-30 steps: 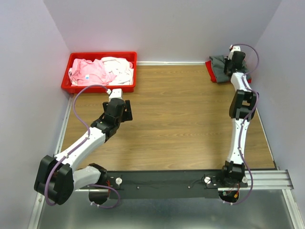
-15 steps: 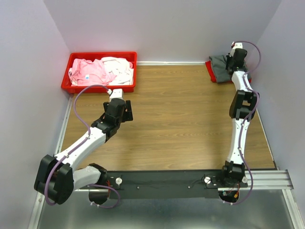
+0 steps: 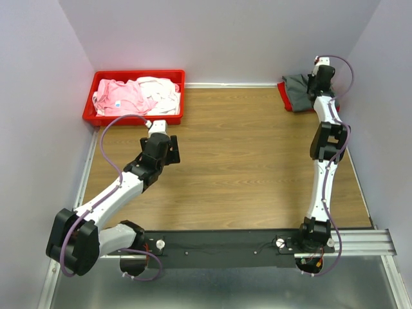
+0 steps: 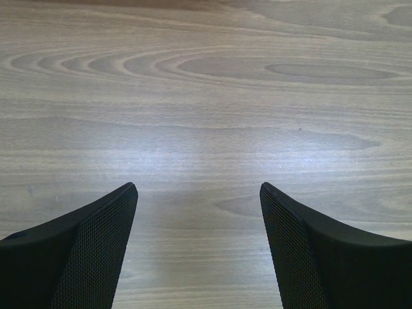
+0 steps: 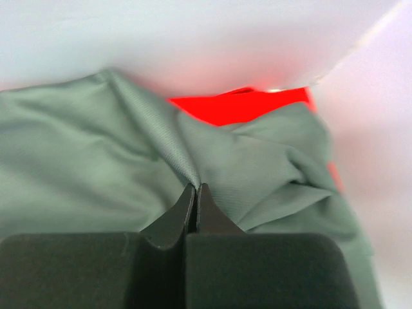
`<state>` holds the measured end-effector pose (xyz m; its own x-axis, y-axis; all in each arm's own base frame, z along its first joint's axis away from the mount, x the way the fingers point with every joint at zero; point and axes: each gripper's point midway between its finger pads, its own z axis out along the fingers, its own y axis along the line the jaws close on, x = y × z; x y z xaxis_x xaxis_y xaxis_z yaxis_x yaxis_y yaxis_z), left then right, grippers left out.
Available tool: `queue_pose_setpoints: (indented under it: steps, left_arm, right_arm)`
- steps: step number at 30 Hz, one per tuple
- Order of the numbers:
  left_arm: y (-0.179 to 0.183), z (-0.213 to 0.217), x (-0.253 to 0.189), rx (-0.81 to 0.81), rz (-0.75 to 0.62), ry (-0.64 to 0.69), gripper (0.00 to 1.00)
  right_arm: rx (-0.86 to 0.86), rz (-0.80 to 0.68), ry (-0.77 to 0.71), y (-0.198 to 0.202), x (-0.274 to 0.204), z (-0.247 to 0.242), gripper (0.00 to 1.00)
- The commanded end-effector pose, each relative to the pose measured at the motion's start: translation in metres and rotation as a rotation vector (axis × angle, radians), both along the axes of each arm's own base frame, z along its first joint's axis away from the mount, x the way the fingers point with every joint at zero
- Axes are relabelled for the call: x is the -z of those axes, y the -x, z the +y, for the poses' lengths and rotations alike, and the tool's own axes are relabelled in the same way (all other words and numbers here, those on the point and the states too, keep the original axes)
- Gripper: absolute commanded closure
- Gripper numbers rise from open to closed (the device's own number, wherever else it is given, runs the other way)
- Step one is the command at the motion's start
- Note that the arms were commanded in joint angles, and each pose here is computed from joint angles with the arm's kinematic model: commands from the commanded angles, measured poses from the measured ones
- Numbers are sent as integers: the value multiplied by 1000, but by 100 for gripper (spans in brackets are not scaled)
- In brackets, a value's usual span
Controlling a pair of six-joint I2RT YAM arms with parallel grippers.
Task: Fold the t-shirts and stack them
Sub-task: Neatly place the folded tshirt to the corner
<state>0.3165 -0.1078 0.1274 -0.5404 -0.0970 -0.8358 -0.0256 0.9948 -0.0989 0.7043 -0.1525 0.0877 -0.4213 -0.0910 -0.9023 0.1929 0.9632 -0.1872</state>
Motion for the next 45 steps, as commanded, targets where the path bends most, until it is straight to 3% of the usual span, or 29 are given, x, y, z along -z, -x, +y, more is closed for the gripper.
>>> queue_pose_setpoints:
  steps: [1,4,12,13,14,16,22,29,33,34,35,39,45]
  left_arm:
    - [-2,1,1,-4,-16,-11,16]
    - [-1,0,-1,2,-27,-8,16]
    - [-1,0,-2,8,-36,-5,17]
    - [0,-1,-1,10,-34,-5,17]
    - [0,-1,0,12,-32,-5,17]
    - [0,-3,1,17,-27,-5,17]
    - [0,-3,2,18,-27,-6,17]
    - [0,-4,-10,18,-58,-6,17]
    - [3,-6,-21,23,-90,2,17]
    - [4,-9,-23,33,-97,6,17]
    - [5,-10,-29,35,-110,13,17]
    - [11,-17,-42,57,-146,26,17]
    - [21,-21,-64,74,-210,65,17]
  right_arm:
    - [103,-63,99,-6,-12,-33,99]
    - [226,-217,241,-11,-43,-64,90]
    - [311,-345,271,-10,-48,-91,86]
    - [306,-377,278,-12,-53,-91,79]
    - [298,-391,278,-13,-51,-91,58]
    - [301,-426,268,-15,-53,-90,37]
    - [310,-504,215,-17,-85,-88,17]
    - [118,-468,37,-10,-134,-40,16]
    - [102,-378,-164,10,-126,-15,16]
    - [113,-410,-234,19,-144,-9,16]
    - [142,-379,-315,27,-122,-5,15]
    - [140,-313,-415,43,-92,19,15]
    - [281,-336,-636,77,-70,28,11]
